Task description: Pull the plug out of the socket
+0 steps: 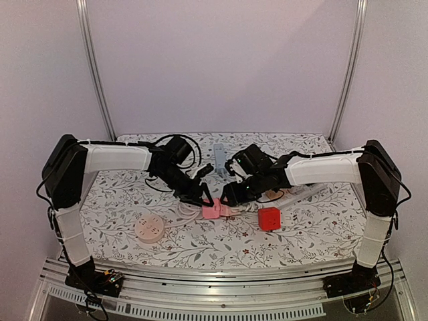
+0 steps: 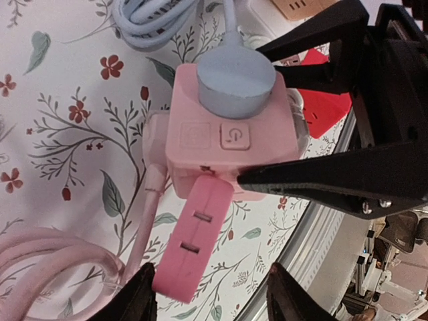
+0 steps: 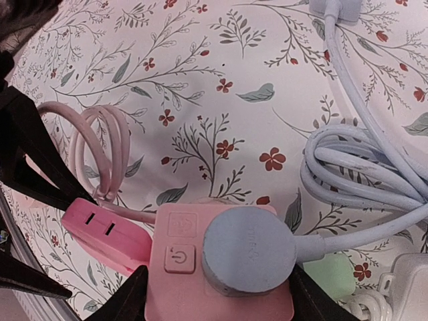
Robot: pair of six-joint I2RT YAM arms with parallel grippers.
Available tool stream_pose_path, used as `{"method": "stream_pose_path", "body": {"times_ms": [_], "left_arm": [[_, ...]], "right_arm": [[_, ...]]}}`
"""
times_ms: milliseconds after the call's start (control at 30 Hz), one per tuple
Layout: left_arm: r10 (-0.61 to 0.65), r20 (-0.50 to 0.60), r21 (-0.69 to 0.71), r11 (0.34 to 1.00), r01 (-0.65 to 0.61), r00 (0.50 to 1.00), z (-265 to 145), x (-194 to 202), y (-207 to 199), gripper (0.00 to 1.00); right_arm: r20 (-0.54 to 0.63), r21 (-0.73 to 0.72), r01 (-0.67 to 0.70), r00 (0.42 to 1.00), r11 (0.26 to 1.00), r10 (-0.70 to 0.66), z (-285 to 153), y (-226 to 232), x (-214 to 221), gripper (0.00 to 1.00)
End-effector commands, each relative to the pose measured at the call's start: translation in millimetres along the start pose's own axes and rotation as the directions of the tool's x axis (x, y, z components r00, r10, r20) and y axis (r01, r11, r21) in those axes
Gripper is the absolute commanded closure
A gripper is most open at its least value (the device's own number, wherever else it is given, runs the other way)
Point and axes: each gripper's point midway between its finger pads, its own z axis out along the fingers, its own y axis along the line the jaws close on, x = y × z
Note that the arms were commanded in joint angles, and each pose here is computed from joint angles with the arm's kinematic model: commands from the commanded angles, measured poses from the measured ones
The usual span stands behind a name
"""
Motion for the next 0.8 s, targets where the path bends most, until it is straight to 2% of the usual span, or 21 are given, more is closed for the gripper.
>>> {"method": "stream_pose_path", "body": {"times_ms": [0,767], "left_arm": [[0.063,0.023,0.045,0.997,-0.064,0.998,-4,-2,-20,0.46],[-0.043,-0.048,0.012,0.999,0.044,0.998,25,9,6,0.56]], "right_arm": [[0.076,-0.036,-0.027,0.997,0.999,0.03,-9,10,-19,0.6],[0.091,-0.094,-0.022,0.995,0.995,0.031,-9,30,-25,0.6]]}}
